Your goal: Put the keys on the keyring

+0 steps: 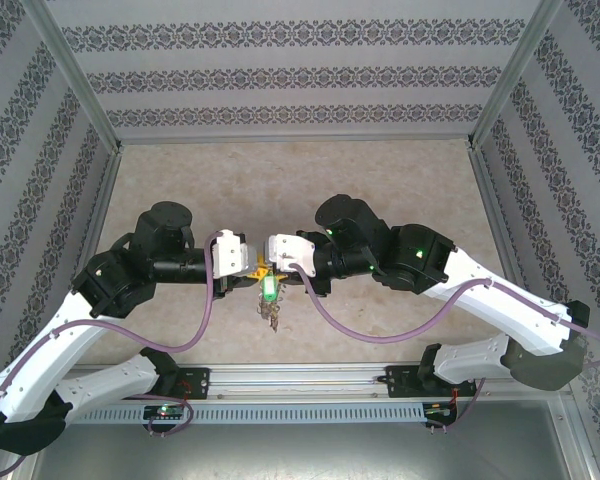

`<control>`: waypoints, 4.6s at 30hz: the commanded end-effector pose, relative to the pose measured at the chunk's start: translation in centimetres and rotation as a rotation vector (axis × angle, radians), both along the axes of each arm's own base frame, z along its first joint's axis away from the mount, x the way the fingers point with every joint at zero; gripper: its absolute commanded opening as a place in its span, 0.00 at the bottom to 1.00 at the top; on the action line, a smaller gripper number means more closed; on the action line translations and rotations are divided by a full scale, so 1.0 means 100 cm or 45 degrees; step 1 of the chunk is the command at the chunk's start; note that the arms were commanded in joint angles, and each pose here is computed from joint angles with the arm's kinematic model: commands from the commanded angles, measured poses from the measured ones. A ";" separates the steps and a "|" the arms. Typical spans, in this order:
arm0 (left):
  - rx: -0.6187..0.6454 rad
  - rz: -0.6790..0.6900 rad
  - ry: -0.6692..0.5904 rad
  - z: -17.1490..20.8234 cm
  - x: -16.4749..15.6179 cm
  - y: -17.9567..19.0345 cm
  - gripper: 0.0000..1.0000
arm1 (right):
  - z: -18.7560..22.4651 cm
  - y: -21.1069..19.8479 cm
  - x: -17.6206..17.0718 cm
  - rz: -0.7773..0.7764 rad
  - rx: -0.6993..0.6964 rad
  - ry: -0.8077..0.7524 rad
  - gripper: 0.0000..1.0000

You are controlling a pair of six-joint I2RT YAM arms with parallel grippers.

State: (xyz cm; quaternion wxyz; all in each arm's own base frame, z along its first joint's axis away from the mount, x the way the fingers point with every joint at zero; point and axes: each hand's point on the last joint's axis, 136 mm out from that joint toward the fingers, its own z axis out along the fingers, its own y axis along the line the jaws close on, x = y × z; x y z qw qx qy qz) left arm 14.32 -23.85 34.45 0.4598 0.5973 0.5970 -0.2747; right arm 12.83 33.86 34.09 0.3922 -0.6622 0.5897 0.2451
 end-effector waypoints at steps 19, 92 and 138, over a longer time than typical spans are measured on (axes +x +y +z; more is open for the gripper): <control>-0.106 0.033 -0.061 0.012 0.001 -0.002 0.00 | 0.015 -0.026 0.012 -0.267 0.266 0.054 0.50; -0.196 0.110 -0.109 0.026 0.002 0.007 0.00 | -0.005 0.002 0.017 -0.329 0.391 0.264 0.26; -0.286 0.045 -0.116 0.035 -0.012 0.009 0.00 | -0.035 -0.010 0.039 -0.478 0.254 0.409 0.08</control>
